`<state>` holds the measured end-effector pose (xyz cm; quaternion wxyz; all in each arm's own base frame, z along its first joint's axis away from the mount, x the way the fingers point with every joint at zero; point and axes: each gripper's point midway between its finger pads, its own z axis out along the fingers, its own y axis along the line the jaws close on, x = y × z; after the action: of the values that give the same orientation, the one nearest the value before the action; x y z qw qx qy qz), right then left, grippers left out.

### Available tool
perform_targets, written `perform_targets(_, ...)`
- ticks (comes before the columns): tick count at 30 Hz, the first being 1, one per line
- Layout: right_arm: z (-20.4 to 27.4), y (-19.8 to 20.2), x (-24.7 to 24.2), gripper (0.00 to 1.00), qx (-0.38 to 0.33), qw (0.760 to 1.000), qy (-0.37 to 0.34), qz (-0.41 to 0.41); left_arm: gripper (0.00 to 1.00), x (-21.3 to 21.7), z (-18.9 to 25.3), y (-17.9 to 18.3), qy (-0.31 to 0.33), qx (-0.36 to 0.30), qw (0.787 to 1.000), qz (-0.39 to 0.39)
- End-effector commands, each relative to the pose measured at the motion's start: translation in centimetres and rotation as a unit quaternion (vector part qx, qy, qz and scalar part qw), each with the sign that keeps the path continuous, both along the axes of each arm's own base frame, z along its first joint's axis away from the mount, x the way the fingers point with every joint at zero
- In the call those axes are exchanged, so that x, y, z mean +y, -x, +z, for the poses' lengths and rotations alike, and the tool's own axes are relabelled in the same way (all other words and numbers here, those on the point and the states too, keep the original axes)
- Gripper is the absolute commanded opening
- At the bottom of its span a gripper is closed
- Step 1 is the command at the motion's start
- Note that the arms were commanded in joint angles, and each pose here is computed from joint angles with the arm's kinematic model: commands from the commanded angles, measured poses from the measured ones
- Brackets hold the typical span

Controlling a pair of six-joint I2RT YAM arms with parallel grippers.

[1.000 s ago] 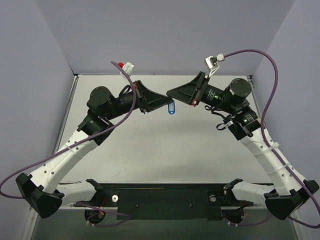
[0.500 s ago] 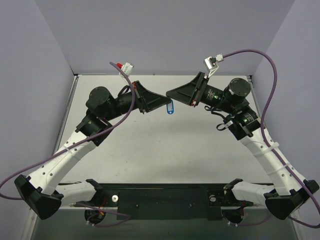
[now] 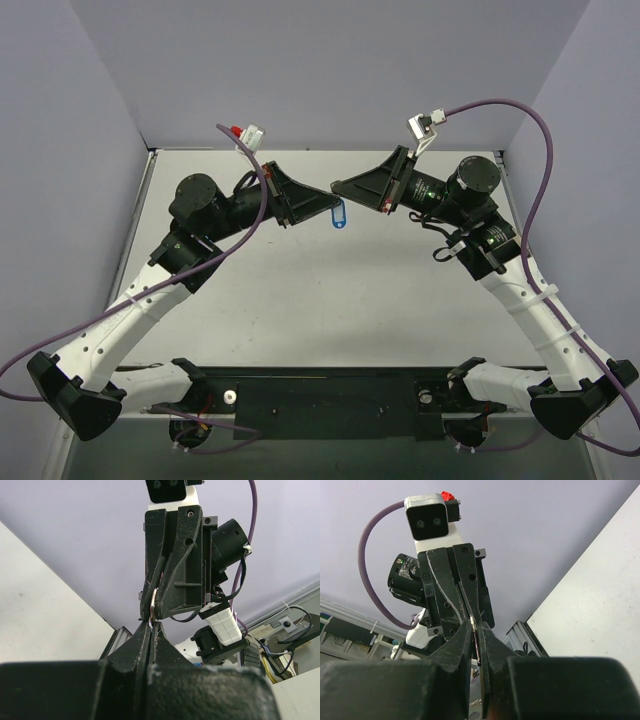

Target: Remove the keys from the keyring

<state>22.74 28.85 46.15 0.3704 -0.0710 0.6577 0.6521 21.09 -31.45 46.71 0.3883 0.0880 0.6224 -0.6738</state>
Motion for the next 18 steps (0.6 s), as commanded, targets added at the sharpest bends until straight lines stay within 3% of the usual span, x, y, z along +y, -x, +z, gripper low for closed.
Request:
perform_targets(1, 0.99, 1.40, 0.00, 0.00, -0.024, 1.000, -0.005, 0.020, 0.00, 1.26, 3.16, 0.01, 0.027, -0.044, 0.998, 0.026)
perform_targets(10, 0.46, 1.68, -0.38, 0.00, -0.030, 0.999, 0.006, 0.012, 0.01, 1.12, 3.04, -0.10, 0.018, -0.046, 0.998, 0.024)
perform_targets(18, 1.16, 1.99, -0.70, 0.00, -0.043, 0.999, -0.008, 0.007, 0.21, 1.41, 3.12, 0.09, 0.011, -0.049, 0.998, 0.027)
